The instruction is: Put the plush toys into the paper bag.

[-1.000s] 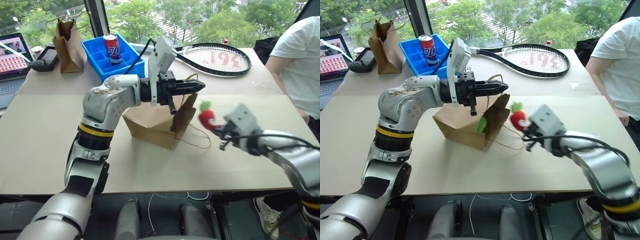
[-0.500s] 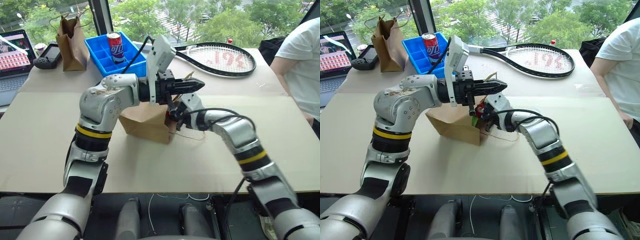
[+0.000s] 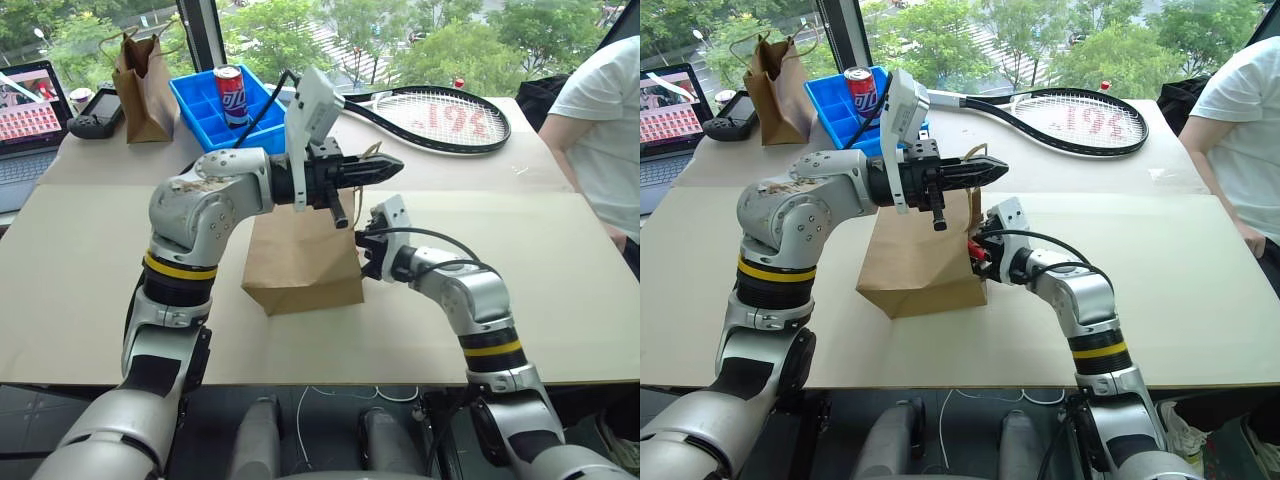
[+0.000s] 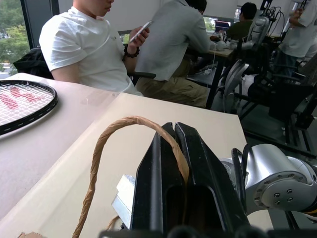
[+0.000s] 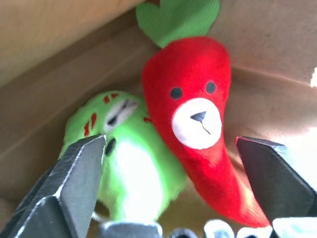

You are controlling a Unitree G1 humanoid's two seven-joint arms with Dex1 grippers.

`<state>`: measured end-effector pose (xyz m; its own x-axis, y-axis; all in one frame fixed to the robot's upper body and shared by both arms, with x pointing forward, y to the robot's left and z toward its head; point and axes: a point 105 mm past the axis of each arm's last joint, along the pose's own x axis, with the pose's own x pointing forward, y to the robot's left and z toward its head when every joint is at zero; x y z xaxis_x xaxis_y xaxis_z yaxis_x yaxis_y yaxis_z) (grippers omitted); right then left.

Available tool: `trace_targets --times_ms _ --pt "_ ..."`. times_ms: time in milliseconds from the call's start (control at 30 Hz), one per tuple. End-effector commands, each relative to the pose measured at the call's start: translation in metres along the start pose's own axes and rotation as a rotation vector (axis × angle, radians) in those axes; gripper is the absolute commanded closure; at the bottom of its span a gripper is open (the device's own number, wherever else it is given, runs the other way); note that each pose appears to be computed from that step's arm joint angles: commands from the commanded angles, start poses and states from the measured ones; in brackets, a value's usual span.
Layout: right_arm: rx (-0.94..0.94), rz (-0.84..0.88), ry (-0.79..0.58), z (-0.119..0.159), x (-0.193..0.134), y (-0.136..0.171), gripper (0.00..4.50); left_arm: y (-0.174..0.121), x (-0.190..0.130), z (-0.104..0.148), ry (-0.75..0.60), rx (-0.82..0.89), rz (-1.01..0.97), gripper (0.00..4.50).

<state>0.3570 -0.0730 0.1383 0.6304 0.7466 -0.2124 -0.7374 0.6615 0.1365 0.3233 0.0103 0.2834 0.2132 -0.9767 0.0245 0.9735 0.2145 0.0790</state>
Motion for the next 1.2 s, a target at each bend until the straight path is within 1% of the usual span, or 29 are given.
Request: trace_targets --times_ms 33,233,267,300,367,400,500,600,700,800,933,1100,1200 --pt "-0.027 -0.019 -0.044 0.017 -0.025 -0.007 0.03 -0.006 0.002 0.009 -0.021 0.039 -0.023 4.5" --pt "0.027 -0.109 -0.043 0.016 -0.065 -0.031 0.03 -0.007 0.003 0.008 -0.019 0.039 -0.036 4.5" --pt "0.057 -0.126 -0.053 0.015 -0.071 -0.035 0.03 -0.007 0.003 0.008 -0.02 0.04 -0.036 4.5" --pt "0.117 -0.161 -0.058 0.009 -0.084 -0.041 0.03 -0.006 0.002 0.009 -0.02 0.042 -0.033 4.5" --pt "0.196 -0.207 -0.058 0.0 -0.1 -0.047 0.03 -0.006 0.001 0.01 -0.02 0.046 -0.03 4.5" --pt "0.258 -0.217 -0.048 -0.008 -0.106 -0.048 0.03 -0.005 0.0 0.01 -0.019 0.051 -0.026 4.5" --pt "0.427 -0.161 -0.022 -0.031 -0.116 -0.029 0.03 0.0 -0.004 0.013 -0.025 0.063 0.003 4.5" --pt "0.556 -0.134 -0.01 -0.048 -0.113 -0.015 0.03 0.001 -0.006 0.013 -0.029 0.064 0.015 4.5" --pt "0.603 -0.134 -0.003 -0.054 -0.106 -0.009 0.03 0.0 -0.006 0.012 -0.03 0.064 0.015 4.5" --pt "0.7 -0.171 -0.052 -0.057 -0.088 -0.015 0.03 0.001 -0.006 0.013 -0.033 0.072 0.024 4.5" --pt "0.766 -0.21 -0.069 -0.061 -0.071 -0.022 0.03 0.003 -0.008 0.015 -0.04 0.08 0.04 4.5" --pt "0.829 -0.286 -0.124 -0.058 -0.054 -0.043 0.03 0.002 -0.01 0.015 -0.042 0.081 0.049 4.5" --pt "0.855 -0.289 -0.173 -0.053 -0.05 -0.052 0.73 0.003 -0.011 0.016 -0.041 0.086 0.06 4.5"
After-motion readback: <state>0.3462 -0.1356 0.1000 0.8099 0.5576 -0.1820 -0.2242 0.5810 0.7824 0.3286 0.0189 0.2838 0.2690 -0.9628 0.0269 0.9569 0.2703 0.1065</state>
